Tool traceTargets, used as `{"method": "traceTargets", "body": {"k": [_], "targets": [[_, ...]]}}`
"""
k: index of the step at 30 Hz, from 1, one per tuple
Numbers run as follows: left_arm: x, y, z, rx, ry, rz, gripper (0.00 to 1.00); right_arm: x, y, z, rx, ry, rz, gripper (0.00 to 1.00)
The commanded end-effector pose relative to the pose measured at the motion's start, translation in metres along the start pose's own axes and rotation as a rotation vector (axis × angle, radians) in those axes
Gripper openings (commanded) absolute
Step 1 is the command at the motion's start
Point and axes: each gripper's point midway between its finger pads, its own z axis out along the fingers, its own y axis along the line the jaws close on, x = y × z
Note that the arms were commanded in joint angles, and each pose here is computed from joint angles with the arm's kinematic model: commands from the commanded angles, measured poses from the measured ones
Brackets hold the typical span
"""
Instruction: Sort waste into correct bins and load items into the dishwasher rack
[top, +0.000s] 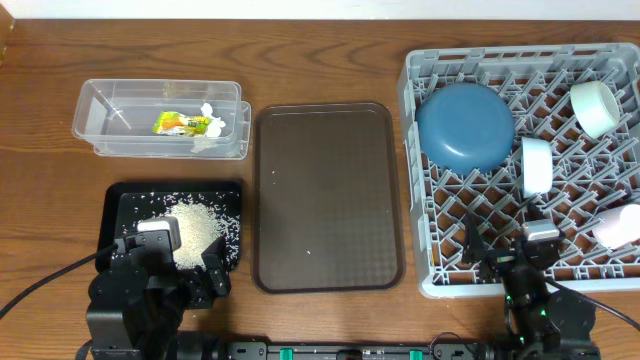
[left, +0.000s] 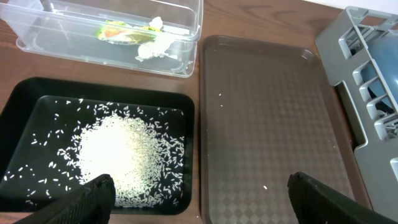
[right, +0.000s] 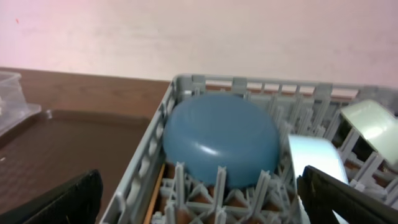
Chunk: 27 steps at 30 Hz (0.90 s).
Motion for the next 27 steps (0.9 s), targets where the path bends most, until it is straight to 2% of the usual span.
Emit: {"method": "traceTargets", "body": {"k": [1, 7, 13, 17, 21, 27], "targets": [[0.000, 0.001, 0.000, -0.007, -0.002, 0.007, 0.91, 0.005, -0.006, 0.005, 0.031, -0.027, -0.030, 0.99], [0.000, 0.001, 0.000, -0.007, -0.002, 0.007, 0.91, 0.011, -0.012, 0.017, 0.057, -0.128, -0.042, 0.99], [0.000, 0.001, 0.000, -0.007, -0.002, 0.007, 0.91, 0.011, -0.024, 0.016, 0.128, -0.140, -0.033, 0.99], [0.000, 0.001, 0.000, -0.007, -0.001, 0.007, 0.91, 0.016, -0.031, 0.015, 0.171, -0.120, -0.009, 0.99], [0.000, 0.001, 0.000, -0.007, -0.002, 0.007, 0.91, 0.043, -0.031, 0.017, 0.165, -0.014, 0.020, 0.99], [0.000, 0.001, 0.000, -0.007, -0.002, 0.007, 0.91, 0.041, -0.028, 0.018, 0.153, -0.022, 0.014, 0.99]]}}
